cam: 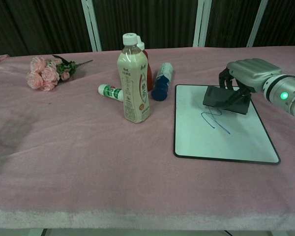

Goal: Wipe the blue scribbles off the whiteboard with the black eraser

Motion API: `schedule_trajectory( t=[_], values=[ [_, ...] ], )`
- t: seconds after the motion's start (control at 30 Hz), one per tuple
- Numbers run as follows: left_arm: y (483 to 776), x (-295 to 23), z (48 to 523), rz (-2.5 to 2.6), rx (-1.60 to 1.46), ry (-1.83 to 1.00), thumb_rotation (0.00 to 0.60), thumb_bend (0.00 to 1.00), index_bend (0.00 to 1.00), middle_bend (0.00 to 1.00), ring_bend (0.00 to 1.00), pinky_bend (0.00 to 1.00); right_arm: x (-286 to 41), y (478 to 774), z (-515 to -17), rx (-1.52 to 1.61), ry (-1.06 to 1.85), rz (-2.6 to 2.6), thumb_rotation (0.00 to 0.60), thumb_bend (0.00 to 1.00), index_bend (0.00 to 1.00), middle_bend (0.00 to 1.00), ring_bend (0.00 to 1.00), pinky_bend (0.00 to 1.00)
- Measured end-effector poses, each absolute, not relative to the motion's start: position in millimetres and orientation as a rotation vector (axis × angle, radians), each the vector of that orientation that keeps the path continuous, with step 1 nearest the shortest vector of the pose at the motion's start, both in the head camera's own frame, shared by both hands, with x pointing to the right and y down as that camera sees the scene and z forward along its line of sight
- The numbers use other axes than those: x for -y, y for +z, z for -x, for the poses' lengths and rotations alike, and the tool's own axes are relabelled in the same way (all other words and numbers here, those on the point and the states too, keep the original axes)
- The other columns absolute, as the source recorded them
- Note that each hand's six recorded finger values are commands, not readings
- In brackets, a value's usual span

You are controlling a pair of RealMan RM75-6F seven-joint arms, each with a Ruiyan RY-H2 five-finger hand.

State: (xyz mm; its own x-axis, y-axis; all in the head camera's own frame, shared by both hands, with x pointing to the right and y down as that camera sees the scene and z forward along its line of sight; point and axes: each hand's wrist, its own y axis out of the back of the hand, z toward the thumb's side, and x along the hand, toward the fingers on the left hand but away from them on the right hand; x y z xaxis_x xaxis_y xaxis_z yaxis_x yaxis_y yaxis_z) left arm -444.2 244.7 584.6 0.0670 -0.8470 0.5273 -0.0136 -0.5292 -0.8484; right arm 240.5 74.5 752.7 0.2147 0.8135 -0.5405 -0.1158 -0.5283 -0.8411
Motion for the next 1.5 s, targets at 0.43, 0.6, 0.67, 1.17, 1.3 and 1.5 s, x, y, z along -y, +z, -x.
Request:
schedule_trajectory(
  t=[0.43, 0.6, 0.67, 1.17, 1.3, 1.5],
  values=[
    [588, -244, 444, 1.660, -0.855, -1.552, 0.600, 0.36, 0.00, 0.00, 0.00, 0.08, -63, 775, -236, 0.635, 1.487, 1.617, 0.600, 0.43, 0.99, 0.79, 0.77, 0.89],
    [589, -243, 443, 1.663, -0.850, -1.555, 0.600, 0.36, 0.00, 0.00, 0.00, 0.09, -62, 779, -237, 0.636, 1.497, 1.616, 0.600, 0.43, 0.99, 0.79, 0.77, 0.89],
    [589, -243, 443, 1.662, -0.850, -1.554, 0.600, 0.36, 0.00, 0.00, 0.00, 0.09, -63, 780, -237, 0.636, 1.497, 1.622, 0.600, 0.43, 0.99, 0.79, 0.77, 0.89],
    [590, -243, 442, 1.661, -0.844, -1.555, 0.600, 0.36, 0.00, 0.00, 0.00, 0.09, -89, 775, -219, 0.574, 1.409, 1.718, 0.600, 0.43, 0.99, 0.79, 0.77, 0.89],
    [590, -243, 442, 1.662, -0.845, -1.555, 0.600, 0.36, 0.00, 0.00, 0.00, 0.09, -101, 772, -206, 0.528, 1.367, 1.738, 0.600, 0.43, 0.99, 0.79, 0.77, 0.89],
    [588, -243, 443, 1.662, -0.851, -1.550, 0.600, 0.36, 0.00, 0.00, 0.00, 0.09, -119, 769, -193, 0.468, 1.311, 1.753, 0.600, 0.43, 0.99, 0.79, 0.77, 0.89]
  ],
)
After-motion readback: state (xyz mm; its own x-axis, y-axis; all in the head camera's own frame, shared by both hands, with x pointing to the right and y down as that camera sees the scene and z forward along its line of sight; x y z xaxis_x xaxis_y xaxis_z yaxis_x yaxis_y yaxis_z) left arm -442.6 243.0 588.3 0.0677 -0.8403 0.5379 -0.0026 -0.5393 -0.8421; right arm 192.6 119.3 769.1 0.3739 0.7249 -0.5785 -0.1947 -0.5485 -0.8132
